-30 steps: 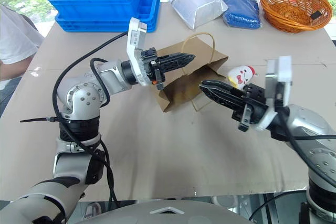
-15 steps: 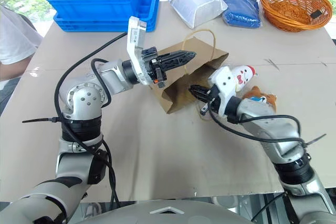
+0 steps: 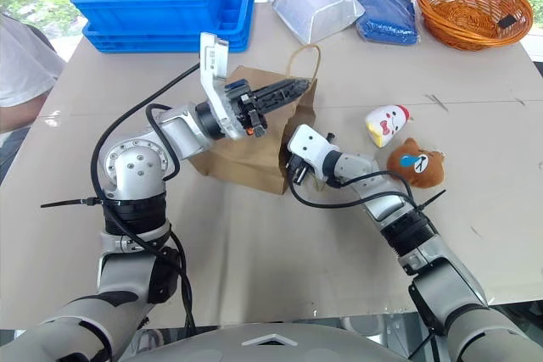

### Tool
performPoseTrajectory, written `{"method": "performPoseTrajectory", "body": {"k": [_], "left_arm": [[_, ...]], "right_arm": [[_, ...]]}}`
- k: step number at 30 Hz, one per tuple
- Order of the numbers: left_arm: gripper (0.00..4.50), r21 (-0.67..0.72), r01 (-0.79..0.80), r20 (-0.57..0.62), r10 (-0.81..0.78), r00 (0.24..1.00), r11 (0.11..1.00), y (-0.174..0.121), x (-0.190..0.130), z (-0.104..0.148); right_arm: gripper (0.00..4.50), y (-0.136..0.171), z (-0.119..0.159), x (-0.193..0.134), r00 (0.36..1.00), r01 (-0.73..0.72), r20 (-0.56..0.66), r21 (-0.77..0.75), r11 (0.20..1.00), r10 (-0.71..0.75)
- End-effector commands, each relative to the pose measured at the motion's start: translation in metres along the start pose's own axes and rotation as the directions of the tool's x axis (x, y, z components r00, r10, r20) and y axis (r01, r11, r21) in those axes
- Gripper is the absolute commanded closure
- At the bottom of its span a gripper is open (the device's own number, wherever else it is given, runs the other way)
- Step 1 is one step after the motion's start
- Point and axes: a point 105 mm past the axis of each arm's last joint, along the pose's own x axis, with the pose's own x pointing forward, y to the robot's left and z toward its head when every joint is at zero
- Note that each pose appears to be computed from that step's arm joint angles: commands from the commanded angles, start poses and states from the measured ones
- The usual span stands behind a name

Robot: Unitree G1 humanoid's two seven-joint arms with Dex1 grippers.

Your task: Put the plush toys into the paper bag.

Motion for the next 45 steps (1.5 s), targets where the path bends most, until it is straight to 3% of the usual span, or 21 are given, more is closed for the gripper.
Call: {"method": "performPoseTrajectory", "body": {"k": [1,6,10,16,19,23,26,31,34,37,39,42,45], "left_arm": [[4.5,0.059,-0.038,0.148,0.029,0.989,0.998,-0.002,-0.017,0.04],[4.5,0.081,-0.087,0.189,0.07,0.979,0.993,0.0,-0.037,0.057],[4.5,0.111,-0.061,0.159,0.042,0.986,0.992,-0.006,-0.044,0.056],[4.5,0.252,0.037,-0.001,-0.038,0.999,0.967,-0.017,-0.045,0.042],[4.5,0.398,0.115,-0.066,-0.097,0.993,0.91,-0.021,-0.045,0.034],[4.5,0.478,0.236,-0.147,-0.188,0.971,0.846,-0.024,-0.042,0.032],[4.5,0.516,0.296,-0.19,-0.23,0.955,0.804,-0.022,-0.04,0.029],[4.5,0.564,0.317,-0.202,-0.245,0.948,0.762,-0.013,-0.034,0.028],[4.5,0.588,0.315,-0.206,-0.239,0.949,0.745,-0.01,-0.031,0.026],[4.5,0.608,0.279,-0.176,-0.217,0.96,0.743,-0.008,-0.025,0.026],[4.5,0.624,0.259,-0.16,-0.204,0.966,0.737,-0.007,-0.022,0.025],[4.5,0.626,0.242,-0.136,-0.202,0.97,0.741,-0.008,-0.017,0.024],[4.5,0.634,0.232,-0.138,-0.188,0.972,0.738,-0.009,-0.015,0.021]], "right_arm": [[4.43,0.024,-0.03,-0.009,0.99,-0.107,-0.09,0.011,0.994,0.107],[4.43,0.024,-0.038,-0.015,0.989,-0.082,-0.121,0.051,0.995,0.088],[4.43,0.01,-0.035,-0.017,0.992,0.019,-0.128,0.102,0.995,-0.006],[4.43,-0.013,0.006,-0.033,0.989,0.148,-0.003,0.147,0.978,-0.15],[4.43,-0.02,0.034,-0.048,0.975,0.188,0.094,0.144,0.971,-0.203],[4.43,-0.03,0.075,-0.079,0.929,0.271,0.205,0.193,0.943,-0.309],[3.59,-0.026,0.088,-0.101,0.92,0.273,0.217,0.24,0.931,-0.326],[1.65,-0.037,0.096,-0.152,0.891,0.375,0.156,0.274,0.886,-0.426],[0.15,-0.049,0.088,-0.175,0.87,0.466,0.058,0.224,0.856,-0.489],[0.06,-0.07,0.052,-0.192,0.81,0.585,-0.146,0.138,0.799,-0.568],[0.06,-0.077,0.038,-0.191,0.794,0.6,-0.205,0.116,0.792,-0.572],[0.06,-0.093,0.019,-0.172,0.775,0.627,-0.243,0.178,0.759,-0.584],[0.06,-0.114,-0.005,-0.141,0.729,0.684,-0.306,0.278,0.674,-0.613]]}}
